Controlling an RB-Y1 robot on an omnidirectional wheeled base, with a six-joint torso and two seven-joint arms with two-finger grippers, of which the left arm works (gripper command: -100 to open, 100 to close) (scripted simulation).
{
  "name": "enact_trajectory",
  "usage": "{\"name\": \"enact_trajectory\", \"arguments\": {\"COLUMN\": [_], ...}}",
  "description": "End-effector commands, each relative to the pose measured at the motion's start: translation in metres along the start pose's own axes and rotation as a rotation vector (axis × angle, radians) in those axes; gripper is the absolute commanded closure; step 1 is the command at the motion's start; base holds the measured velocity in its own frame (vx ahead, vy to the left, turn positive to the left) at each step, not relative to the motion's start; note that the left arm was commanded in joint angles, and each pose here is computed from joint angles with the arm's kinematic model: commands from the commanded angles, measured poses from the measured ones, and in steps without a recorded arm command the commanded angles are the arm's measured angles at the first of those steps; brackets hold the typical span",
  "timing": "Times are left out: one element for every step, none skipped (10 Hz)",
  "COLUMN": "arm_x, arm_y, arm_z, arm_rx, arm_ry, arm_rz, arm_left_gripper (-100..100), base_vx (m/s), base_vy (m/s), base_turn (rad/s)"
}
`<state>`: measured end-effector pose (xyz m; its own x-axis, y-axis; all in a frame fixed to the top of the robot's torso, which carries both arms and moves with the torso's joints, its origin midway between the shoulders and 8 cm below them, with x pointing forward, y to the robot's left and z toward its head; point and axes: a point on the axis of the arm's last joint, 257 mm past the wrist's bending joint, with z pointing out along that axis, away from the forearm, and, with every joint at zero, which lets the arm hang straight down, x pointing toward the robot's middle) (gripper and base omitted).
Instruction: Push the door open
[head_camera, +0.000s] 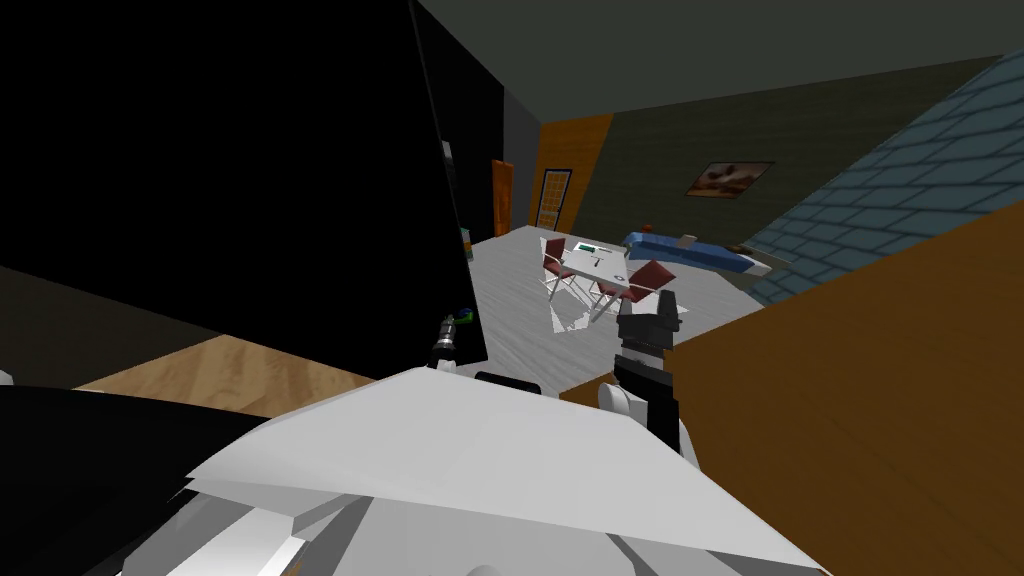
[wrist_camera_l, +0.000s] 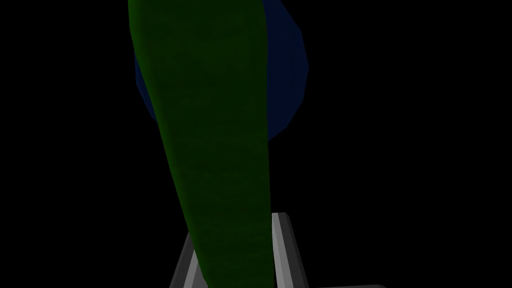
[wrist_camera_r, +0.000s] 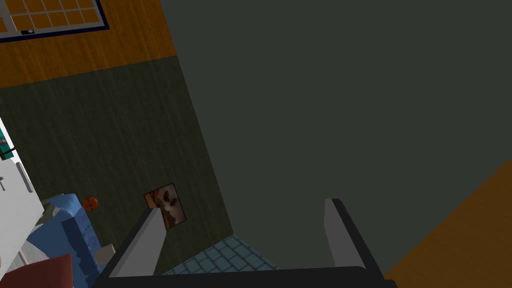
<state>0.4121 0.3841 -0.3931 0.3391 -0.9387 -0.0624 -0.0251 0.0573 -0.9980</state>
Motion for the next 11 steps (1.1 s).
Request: {"name": "enact_trajectory", "arguments": {"arm_x": [-0.011, -0.020, -0.024, -0.027, -0.030, -0.032, -0.034, -0.036, -0.037, -0.037, -0.037], "arm_y": [-0.013, -0.013, -0.012, -0.012, -0.011, -0.010, -0.009, -0.007, -0.006, -0.005, -0.003], "arm_z": [0.0061, 0.0055, 0.0050, 0.0042, 0.0032, 0.0021, 0.0009, -0.0012, -0.0026, -0.0041, -0.0061], "arm_rx": [0.030, 0.029, 0.028, 0.027, 0.025, 0.023, 0.021, 0.016, 0.013, 0.010, 0.006], "arm_ry": [-0.020, -0.050, -0.065, -0.079, -0.093, -0.106, -0.119, -0.136, -0.147, -0.156, -0.168], "arm_rz": [0.008, 0.005, 0.002, -0.002, -0.006, -0.011, -0.016, -0.025, -0.031, -0.038, -0.047], "arm_left_gripper": [100, 100, 100, 100, 100, 100, 100, 100, 100, 100, 100], "base_vx": [0.140, 0.198, 0.254, 0.209, 0.190, 0.205, 0.199, 0.173, 0.177, 0.166, 0.172], "base_vy": [-0.028, -0.042, -0.027, -0.011, -0.027, -0.019, -0.034, -0.042, -0.036, -0.027, -0.002], "base_turn": [0.028, 0.060, 0.102, 0.081, 0.059, 0.077, 0.072, 0.083, 0.078, 0.063, 0.057]}}
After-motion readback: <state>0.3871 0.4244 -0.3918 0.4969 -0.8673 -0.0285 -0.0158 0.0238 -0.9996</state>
